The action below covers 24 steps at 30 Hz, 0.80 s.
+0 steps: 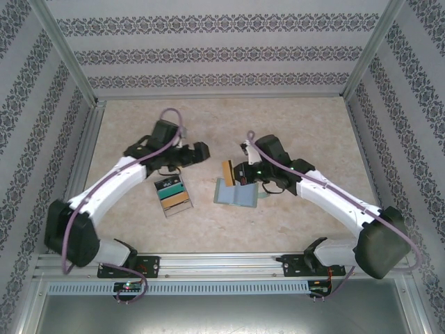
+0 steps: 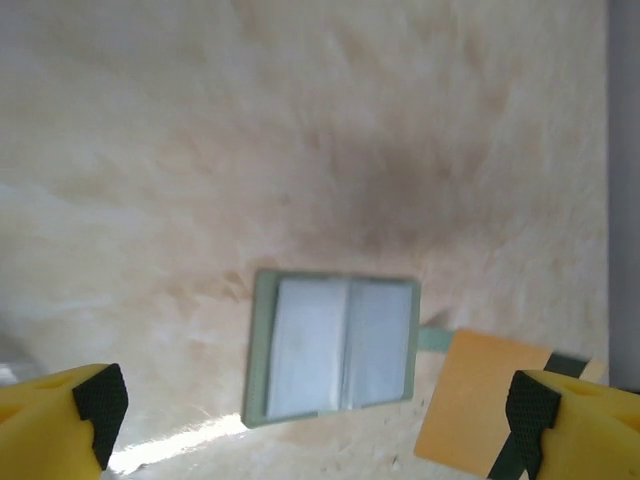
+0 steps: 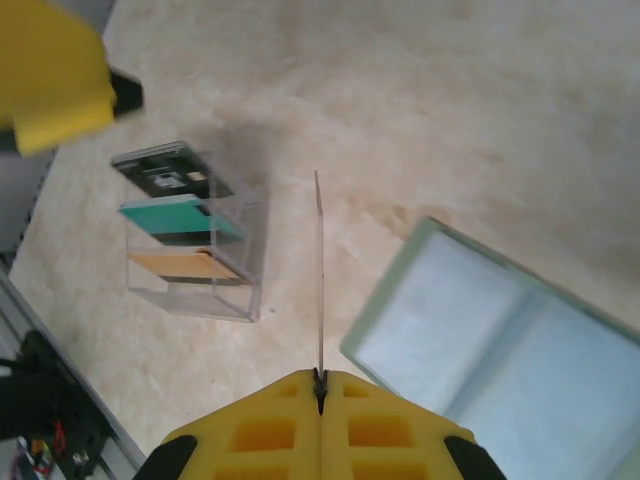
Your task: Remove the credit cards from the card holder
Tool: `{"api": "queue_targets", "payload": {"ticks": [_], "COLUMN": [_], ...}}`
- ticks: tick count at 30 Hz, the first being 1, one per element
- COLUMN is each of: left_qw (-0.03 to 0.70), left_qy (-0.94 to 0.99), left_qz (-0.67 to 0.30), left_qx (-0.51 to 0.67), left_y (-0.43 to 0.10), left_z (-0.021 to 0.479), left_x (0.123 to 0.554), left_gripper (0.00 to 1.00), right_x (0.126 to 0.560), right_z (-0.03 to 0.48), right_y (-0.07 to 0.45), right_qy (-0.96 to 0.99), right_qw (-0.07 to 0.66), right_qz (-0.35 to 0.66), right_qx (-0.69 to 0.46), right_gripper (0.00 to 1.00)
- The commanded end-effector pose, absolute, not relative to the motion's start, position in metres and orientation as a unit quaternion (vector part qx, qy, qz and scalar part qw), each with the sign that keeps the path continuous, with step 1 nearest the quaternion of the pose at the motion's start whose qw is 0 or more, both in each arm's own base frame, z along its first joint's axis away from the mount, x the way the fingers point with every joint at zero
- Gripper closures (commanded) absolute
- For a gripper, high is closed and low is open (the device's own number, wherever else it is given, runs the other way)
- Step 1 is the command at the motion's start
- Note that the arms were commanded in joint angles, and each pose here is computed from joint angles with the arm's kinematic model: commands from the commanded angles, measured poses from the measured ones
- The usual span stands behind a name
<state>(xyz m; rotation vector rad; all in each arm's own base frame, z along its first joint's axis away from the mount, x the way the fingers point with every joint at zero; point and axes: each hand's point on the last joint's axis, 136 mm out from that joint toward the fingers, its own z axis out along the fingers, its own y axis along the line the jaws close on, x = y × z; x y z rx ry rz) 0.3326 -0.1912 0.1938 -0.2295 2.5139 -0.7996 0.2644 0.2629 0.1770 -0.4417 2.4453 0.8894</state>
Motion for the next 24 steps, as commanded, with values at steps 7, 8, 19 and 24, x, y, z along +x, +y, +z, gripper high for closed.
{"api": "queue_targets", "payload": {"ticks": [7,8,19,24], "left_qw": [0.305,0.308,0.311,0.315], "left_qy": [0.903,0.899,0.886,0.886], "left_qz": [-0.162,-0.153,-0.108,-0.100], "left_qx": [-0.256,-0.270,-0.326,-0.325], "left_y": [-0.054,-0.043,0.002,0.006], "left_z": [0.222,0.224,0.227,0.231], "left_x": [0.287,0.281,0.248,0.244], "left_gripper": [0.01,0.01,0.01,0.01], "right_x": [0.253,0.252,0.233,0.227], "right_z": [0.178,0.175,0.151,0.132], "right_y": [0.325,0.332,0.393,0.410], "right_qy": [0.815,0.803,0.663,0.606], "right_qw": [0.315,0.314,0.291,0.281], "right_qz": [0.182,0.166,0.042,-0.018], "right_qx": [-0.451,-0.478,-0.689,-0.744], "right_gripper": [1.00,1.00,1.00,1.00]}}
